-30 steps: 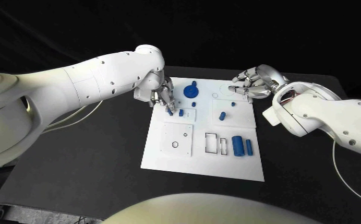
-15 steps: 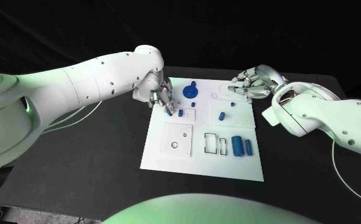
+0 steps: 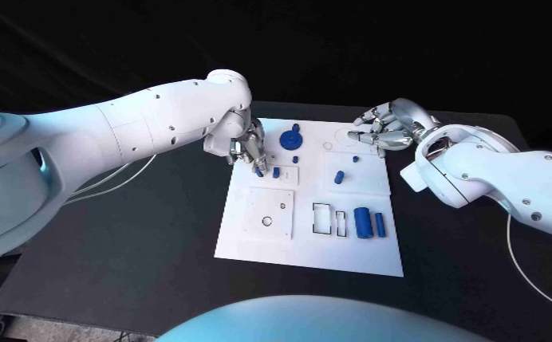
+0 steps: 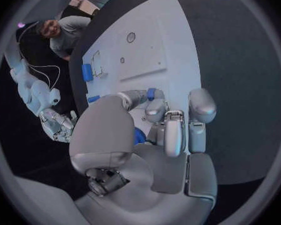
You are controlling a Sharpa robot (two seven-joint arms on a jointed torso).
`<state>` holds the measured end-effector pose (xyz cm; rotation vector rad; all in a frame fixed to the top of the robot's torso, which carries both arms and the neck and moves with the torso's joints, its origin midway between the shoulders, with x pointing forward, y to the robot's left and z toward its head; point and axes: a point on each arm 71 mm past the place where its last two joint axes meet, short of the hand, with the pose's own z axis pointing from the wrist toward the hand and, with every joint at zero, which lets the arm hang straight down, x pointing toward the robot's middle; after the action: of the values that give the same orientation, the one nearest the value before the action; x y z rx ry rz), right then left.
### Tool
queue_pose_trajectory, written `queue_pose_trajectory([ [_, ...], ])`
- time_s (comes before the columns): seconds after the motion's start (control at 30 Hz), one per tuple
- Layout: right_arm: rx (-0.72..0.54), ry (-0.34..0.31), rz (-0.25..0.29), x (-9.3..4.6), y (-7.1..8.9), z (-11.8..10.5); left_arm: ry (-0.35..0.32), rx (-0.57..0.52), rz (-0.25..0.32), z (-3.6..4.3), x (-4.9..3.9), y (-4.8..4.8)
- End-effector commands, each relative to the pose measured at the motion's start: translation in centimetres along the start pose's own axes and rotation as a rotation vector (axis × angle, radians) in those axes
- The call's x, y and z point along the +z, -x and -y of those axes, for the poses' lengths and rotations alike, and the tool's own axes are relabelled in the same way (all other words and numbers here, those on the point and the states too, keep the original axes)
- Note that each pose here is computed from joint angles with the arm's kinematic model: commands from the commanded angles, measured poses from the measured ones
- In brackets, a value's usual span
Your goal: Assemble the parts on the task board
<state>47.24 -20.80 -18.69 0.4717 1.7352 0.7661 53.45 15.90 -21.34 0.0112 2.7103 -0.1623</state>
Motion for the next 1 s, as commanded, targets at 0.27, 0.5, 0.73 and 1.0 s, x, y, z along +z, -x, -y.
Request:
queue_pose_trajectory([
  [0.27,-0.007,0.007,-0.014,-0.02,-0.16,-0.10,-0.003,0.012,-0.018,0.44,0.21,-0.23],
  [0.5,-0.007,0.007,-0.017,-0.02,-0.20,-0.12,0.006,-0.001,-0.013,0.45,0.48,-0.16],
  [0.73,-0.007,0.006,-0.018,-0.03,-0.20,-0.10,0.014,0.006,-0.025,0.35,0.61,-0.25],
  [1.0,-0.007,0.006,-0.018,-0.04,-0.21,-0.11,0.022,0.018,-0.033,0.27,0.69,-0.32],
])
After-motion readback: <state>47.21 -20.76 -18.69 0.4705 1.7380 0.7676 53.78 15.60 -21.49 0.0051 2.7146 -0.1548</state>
